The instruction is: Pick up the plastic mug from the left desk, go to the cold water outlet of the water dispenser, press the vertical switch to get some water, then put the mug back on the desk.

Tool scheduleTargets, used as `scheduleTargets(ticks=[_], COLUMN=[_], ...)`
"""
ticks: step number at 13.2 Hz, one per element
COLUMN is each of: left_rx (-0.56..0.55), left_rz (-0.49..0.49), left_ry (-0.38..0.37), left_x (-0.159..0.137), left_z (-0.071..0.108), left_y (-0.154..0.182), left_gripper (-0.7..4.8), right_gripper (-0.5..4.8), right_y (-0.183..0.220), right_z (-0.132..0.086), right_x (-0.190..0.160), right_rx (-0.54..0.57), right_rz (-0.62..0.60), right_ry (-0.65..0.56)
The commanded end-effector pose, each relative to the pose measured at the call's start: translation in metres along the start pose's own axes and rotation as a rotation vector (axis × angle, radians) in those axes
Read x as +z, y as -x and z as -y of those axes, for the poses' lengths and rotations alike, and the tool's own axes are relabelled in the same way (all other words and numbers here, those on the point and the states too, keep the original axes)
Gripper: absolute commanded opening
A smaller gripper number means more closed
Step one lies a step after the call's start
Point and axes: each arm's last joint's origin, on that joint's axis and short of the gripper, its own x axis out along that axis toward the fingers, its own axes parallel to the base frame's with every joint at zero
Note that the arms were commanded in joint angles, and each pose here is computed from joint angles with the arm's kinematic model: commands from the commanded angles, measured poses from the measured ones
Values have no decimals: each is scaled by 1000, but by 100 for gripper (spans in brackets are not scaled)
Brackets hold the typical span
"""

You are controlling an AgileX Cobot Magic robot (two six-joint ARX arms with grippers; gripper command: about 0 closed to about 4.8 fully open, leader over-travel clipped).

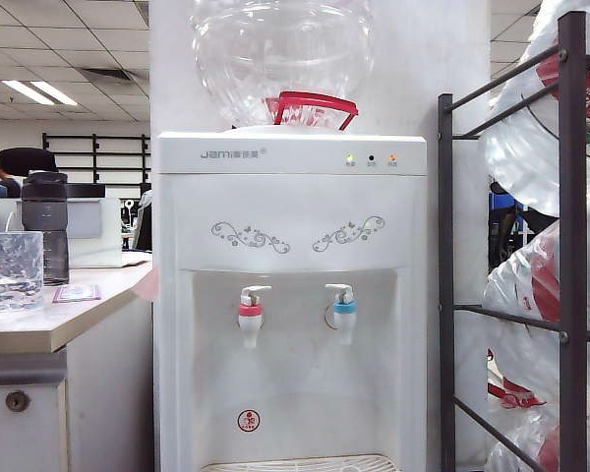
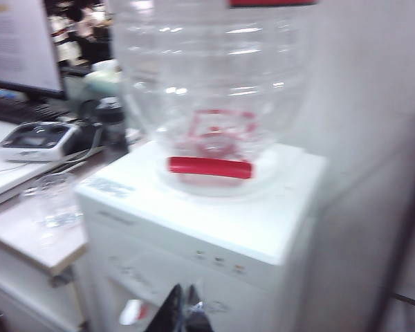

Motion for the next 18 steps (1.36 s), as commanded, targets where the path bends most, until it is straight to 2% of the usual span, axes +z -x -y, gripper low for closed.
scheduleTargets(ticks=[1,2,3,4,5,7,9,10,12,15,18], left_rx=[-4,-2,5,12,36,99,159,149,146,169,198], left_rz=[1,-20,-45,-62,-89,-96,-100,-76,-58,-85,-74], left_ry=[3,0,10,8,18,17,34,41,39,32,35], left_x=[-21,-28,-34,-38,-46,-52,-63,-63,-60,-72,-70], left_z=[4,5,6,8,11,11,10,14,17,13,8], left_y=[-31,-42,-53,-63,-86,-98,-112,-131,-146,-156,-157], left_gripper=[150,247,271,270,270,268,240,241,241,241,241], right_gripper=[-5,-5,-5,-5,-5,-5,-5,-5,-5,-5,-5], right_y=[-12,-14,-15,-15,-15,-15,-15,-15,-16,-18,-19], right_z=[-12,-15,-16,-16,-16,-16,-16,-16,-15,-14,-14], right_x=[1,0,0,0,0,0,0,0,-1,-2,-3], right_rx=[52,66,72,72,72,71,59,57,57,45,46], right_rz=[0,-4,-4,-5,-5,-5,-5,-6,-9,-18,-23], right_ry=[12,15,17,17,17,16,17,16,15,12,10])
